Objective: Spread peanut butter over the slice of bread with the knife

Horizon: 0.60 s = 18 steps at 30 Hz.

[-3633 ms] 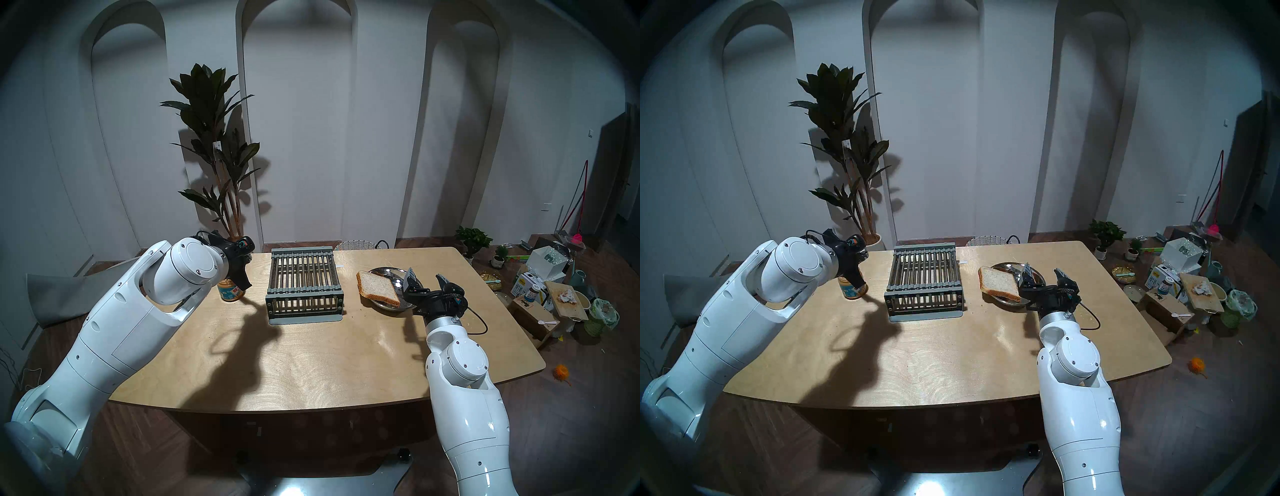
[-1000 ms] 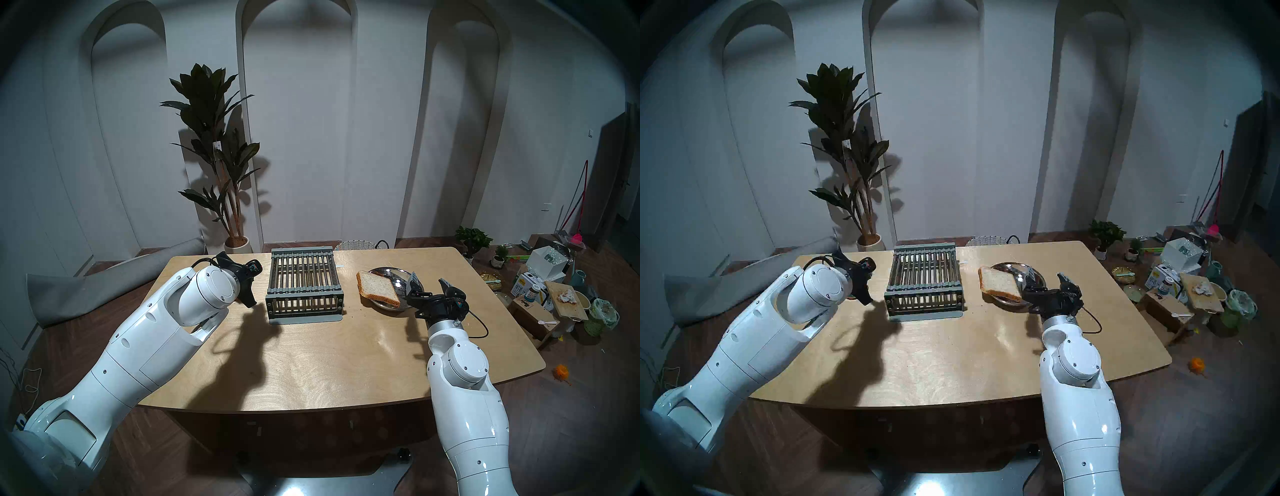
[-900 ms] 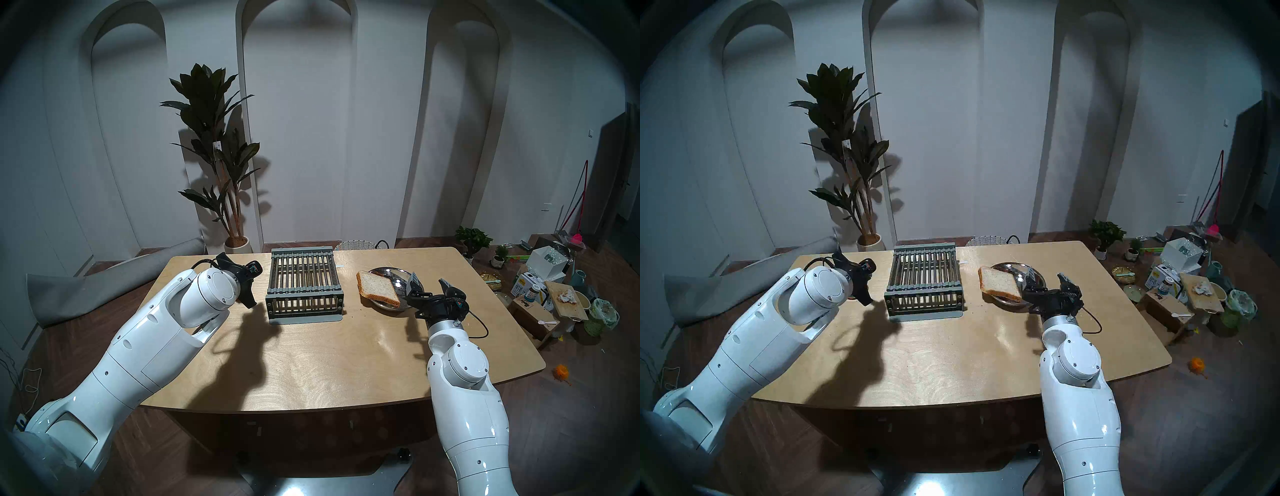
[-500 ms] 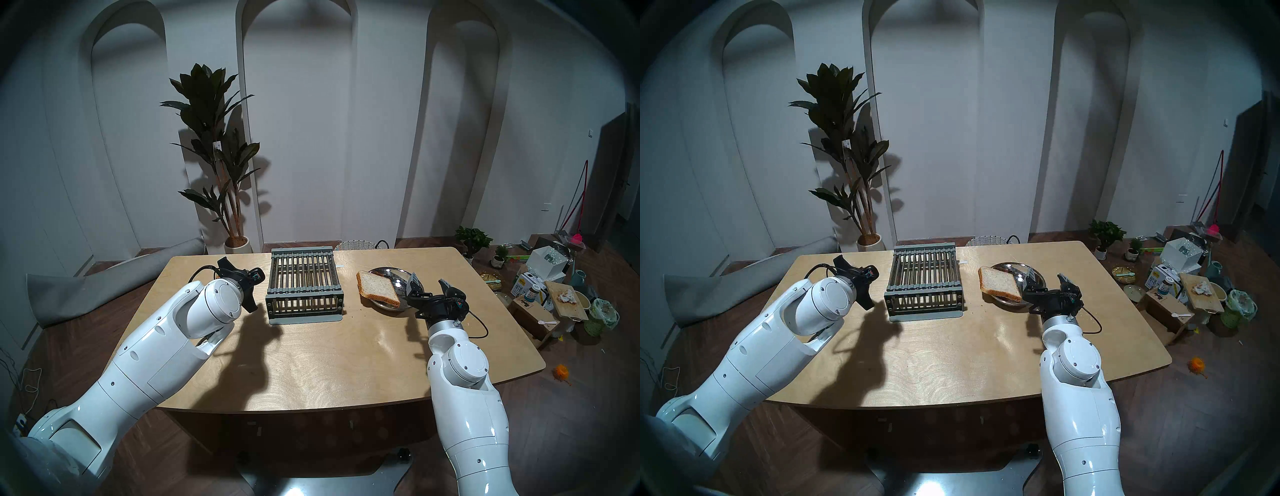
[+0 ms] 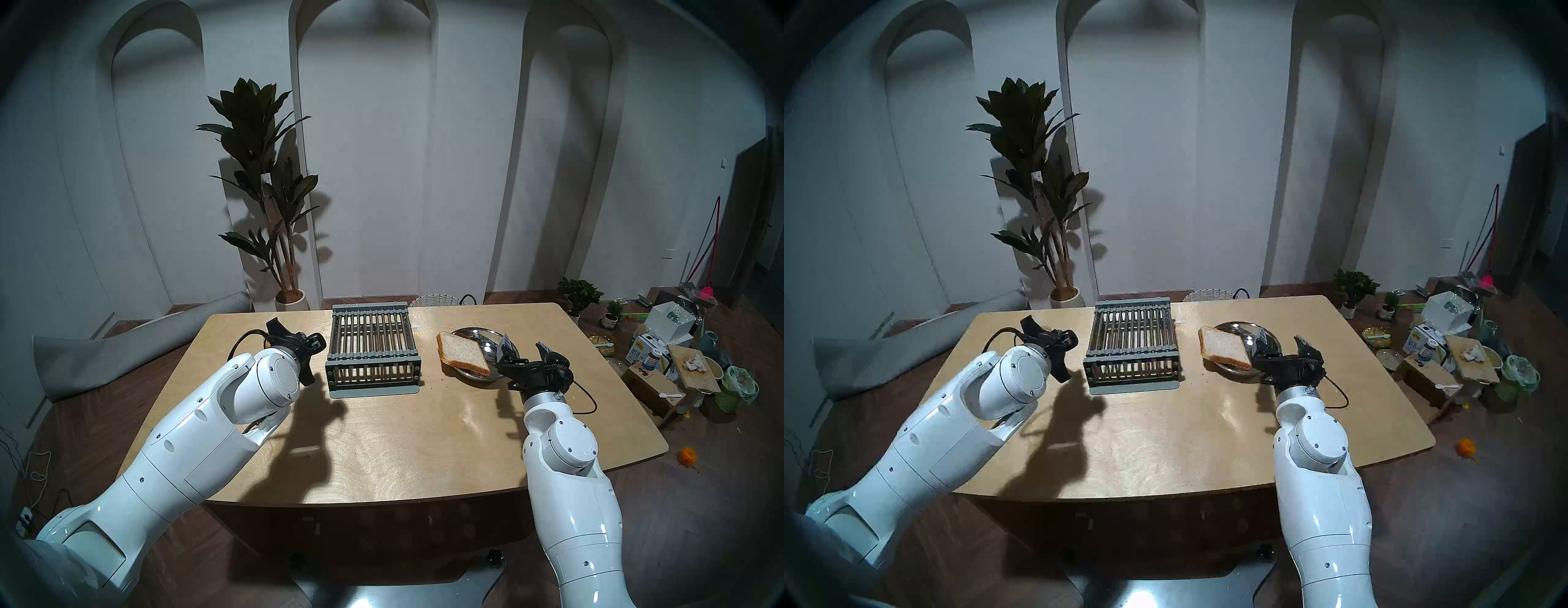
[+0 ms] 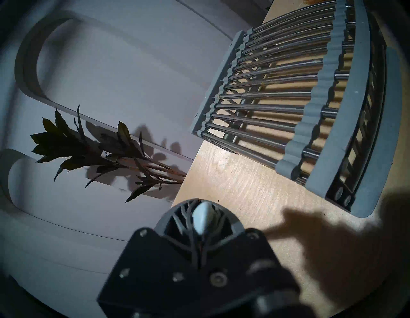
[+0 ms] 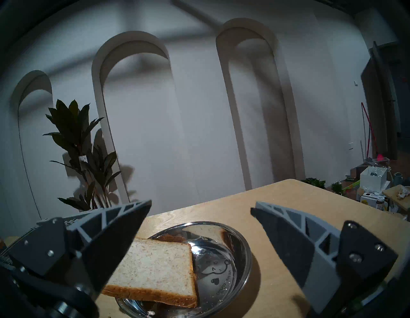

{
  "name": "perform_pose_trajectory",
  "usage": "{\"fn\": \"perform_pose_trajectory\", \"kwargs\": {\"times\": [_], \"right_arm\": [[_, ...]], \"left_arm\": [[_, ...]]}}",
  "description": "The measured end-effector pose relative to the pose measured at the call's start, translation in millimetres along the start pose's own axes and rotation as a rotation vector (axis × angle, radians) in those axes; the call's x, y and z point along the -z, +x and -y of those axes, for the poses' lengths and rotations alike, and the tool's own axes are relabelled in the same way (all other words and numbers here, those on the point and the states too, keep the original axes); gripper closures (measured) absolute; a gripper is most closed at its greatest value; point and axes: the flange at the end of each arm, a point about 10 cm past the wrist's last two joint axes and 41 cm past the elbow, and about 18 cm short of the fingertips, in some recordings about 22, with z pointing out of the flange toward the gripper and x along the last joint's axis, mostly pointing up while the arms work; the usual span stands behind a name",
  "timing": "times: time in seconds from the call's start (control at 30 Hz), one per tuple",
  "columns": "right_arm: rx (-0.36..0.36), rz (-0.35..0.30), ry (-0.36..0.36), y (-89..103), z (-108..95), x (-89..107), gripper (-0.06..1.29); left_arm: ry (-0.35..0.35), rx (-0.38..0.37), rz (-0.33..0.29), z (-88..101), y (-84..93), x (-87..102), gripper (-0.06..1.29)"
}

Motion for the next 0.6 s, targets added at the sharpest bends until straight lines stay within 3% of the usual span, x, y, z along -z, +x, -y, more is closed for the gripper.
{"fn": "perform_pose_trajectory", "kwargs": {"times": [0.6], "right_arm": [[-0.009, 0.008, -0.005, -3.6, -1.1, -2.8, 0.00]], "left_arm": [[0.037, -0.041, -0.005, 8.0, 5.7, -5.6, 1.26]]}}
